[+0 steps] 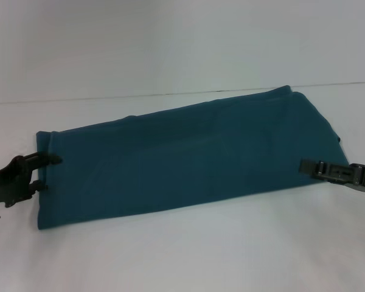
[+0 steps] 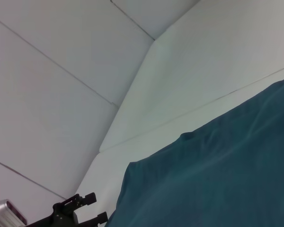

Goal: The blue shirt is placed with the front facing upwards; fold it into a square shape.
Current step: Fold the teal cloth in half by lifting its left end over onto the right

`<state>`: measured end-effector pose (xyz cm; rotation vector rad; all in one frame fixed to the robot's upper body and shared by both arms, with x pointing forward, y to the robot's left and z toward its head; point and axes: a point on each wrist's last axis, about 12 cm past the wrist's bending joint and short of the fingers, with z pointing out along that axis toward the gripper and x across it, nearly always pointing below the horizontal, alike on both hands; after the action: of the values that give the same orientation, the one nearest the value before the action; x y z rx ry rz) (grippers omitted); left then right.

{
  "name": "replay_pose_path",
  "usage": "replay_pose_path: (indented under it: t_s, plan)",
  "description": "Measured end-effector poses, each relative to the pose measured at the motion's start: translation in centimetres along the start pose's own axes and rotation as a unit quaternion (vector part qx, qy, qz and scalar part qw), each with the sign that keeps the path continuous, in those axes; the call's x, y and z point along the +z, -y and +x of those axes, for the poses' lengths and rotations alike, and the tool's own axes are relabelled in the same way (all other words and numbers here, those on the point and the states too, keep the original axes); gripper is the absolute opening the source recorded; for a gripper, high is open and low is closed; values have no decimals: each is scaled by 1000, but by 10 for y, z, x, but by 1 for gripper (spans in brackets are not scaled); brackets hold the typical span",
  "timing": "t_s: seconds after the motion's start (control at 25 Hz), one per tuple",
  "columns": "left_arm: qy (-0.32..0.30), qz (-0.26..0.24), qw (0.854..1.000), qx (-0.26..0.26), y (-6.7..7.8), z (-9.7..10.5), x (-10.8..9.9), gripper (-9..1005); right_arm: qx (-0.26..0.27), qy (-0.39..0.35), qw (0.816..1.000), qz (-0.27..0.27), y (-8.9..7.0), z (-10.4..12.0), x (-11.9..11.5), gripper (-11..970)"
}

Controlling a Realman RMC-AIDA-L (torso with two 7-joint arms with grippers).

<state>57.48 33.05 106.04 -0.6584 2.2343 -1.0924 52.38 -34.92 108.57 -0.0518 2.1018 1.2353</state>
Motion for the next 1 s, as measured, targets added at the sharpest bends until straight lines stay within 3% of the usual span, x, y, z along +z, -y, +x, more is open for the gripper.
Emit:
replay_pose_path:
  t_s: [0.56,0.84,1.0]
  plan:
    - [8,-28,999,14,-2,6,17,794,2,2,1000,1,1,1,0,897]
    - [5,-9,1000,19,4,2,10,794,2,2,1000,0,0,1,0,897]
    - [-5,-5,998,60,13,-11,1,794,1,2,1000,0,0,0,-1,897]
